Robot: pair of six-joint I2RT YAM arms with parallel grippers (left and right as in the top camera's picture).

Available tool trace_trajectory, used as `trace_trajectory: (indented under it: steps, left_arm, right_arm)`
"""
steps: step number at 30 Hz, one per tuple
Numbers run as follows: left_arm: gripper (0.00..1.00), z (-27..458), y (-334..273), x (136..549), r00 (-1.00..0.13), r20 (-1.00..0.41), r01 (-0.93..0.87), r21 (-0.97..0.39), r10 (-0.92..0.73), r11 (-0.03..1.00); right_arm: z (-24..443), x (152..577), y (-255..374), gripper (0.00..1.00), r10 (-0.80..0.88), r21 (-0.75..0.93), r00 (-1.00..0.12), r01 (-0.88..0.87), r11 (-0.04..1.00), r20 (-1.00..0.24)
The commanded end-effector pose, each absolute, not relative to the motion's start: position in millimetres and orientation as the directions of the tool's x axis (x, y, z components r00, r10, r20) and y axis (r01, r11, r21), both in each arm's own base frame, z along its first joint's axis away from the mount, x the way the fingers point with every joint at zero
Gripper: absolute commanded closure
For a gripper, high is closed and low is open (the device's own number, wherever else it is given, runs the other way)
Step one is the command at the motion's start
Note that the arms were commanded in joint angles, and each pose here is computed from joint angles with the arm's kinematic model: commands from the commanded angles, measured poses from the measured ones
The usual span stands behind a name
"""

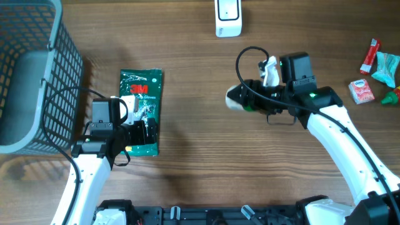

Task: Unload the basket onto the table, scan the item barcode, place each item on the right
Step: 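Hold the jar label under the white scanner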

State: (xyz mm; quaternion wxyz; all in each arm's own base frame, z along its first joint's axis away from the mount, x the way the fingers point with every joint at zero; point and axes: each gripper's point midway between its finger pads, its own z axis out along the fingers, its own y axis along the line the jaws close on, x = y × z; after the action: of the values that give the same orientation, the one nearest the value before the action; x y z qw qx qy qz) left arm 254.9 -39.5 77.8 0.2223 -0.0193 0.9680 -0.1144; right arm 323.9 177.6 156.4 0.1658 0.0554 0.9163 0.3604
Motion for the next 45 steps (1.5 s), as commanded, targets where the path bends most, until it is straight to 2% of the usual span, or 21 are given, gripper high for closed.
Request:
trace_trajectory:
  steps: [1,5,8,13,18,27,33,45]
  left_arm:
    - [0.0,78,-38,256,-0.898,-0.427,-0.001,-0.235,-0.104,0.972]
    - [0.0,78,-38,256,-0.898,-0.427,-0.001,-0.235,-0.104,0.972]
    - [0.0,78,-38,256,-0.898,-0.427,-0.001,-0.235,-0.104,0.972]
    - [0.0,78,-38,256,-0.898,-0.427,-0.001,-0.235,-0.104,0.972]
    - [0.0,78,-38,256,-0.898,-0.427,-0.001,-0.235,-0.104,0.972]
    - [0.0,78,-38,256,-0.898,-0.427,-0.001,-0.235,-0.104,0.972]
    - [0.0,78,-38,256,-0.898,-0.427,-0.001,-0.235,-0.104,0.972]
    - [0.0,78,-38,256,-0.898,-0.427,-0.001,-0.235,-0.104,0.972]
  right_arm:
    - [171,364,144,0.63,0.313,0.539,-0.829,0.016,0.842,-0.464]
    - [191,398,122,0.61,0.342,0.447,-0.692,0.03,0.894,-0.636]
    - [208,414,123,0.59,0.286,0.392,-0.614,-0.042,0.919,-0.736]
    - [213,441,128,0.56,0.196,0.304,-0.526,-0.127,0.944,-0.828]
    - [191,480,137,0.57,0.05,0.156,-0.431,-0.215,0.964,-0.901]
    - [176,528,150,0.56,-0.038,0.021,-0.204,-0.279,0.96,-0.978]
    - [170,552,156,0.45,-0.019,-0.012,-0.023,-0.283,0.959,-1.0]
    - [146,645,183,0.44,-0.048,-0.053,0.025,-0.282,0.958,-0.999]
